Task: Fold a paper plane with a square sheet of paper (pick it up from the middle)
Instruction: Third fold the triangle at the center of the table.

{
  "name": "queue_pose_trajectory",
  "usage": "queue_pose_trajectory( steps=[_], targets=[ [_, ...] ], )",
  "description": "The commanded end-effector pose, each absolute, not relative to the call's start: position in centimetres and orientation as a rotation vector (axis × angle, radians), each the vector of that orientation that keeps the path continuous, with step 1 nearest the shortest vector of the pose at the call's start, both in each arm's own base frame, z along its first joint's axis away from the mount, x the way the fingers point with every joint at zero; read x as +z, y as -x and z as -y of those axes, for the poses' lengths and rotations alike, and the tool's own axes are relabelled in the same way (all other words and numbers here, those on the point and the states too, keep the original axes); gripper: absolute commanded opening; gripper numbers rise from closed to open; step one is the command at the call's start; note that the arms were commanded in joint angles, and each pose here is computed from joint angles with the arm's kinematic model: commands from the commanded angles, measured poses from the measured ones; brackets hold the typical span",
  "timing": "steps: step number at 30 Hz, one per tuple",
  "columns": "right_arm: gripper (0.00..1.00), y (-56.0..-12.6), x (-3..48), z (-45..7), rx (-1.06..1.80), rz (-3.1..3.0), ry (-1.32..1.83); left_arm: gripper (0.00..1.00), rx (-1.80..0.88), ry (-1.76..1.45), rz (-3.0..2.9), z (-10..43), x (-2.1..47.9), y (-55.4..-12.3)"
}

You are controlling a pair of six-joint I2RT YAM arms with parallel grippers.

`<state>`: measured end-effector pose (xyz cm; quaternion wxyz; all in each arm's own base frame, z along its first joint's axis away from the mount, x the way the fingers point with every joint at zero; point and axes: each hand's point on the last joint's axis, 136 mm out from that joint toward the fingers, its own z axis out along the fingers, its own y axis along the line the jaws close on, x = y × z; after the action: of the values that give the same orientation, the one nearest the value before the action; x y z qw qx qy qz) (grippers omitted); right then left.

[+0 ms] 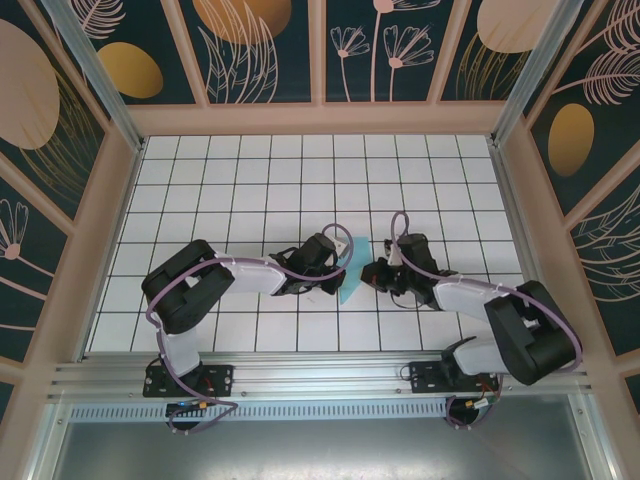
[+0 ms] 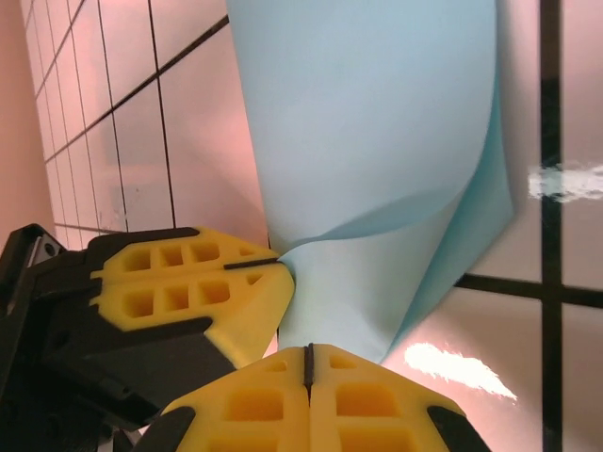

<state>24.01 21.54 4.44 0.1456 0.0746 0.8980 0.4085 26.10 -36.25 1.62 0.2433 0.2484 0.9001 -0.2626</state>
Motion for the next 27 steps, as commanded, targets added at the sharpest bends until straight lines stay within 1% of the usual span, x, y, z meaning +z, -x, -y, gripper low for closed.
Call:
queue_pose_trajectory(
  steps=[1, 6, 10, 12, 19, 27],
  targets=[
    [0.04, -24.8, 4.7, -22.6, 1.206, -2.598, -0.118, 0.01, -0.624, -0.708, -2.547, 34.8, -0.8, -25.6],
    [0.04, -25.6, 2.0, -21.7, 1.072, -2.678, -0.156, 0.01, -0.606, -0.72, -2.561, 34.7, -1.1, -25.6],
    [0.04, -25.1, -0.2, -20.8, 0.961, -2.776, -0.174, 0.01, -0.609, -0.722, -2.569, 34.7, -1.3, -25.5],
    [0.04, -25.2, 0.3, -20.9, 0.971, -2.763, -0.165, 0.01, -0.602, -0.721, -2.571, 34.6, -1.3, -25.5],
    [0.05, -27.7, 5.1, -21.0, 1.067, -2.61, -0.13, 0.01, -0.593, -0.723, -2.577, 34.5, -1.4, -25.5],
    [0.05, -28.3, 4.8, -21.2, 1.164, -2.601, -0.119, 0.01, -0.594, -0.721, -2.58, 34.6, -1.4, -25.5]
  ],
)
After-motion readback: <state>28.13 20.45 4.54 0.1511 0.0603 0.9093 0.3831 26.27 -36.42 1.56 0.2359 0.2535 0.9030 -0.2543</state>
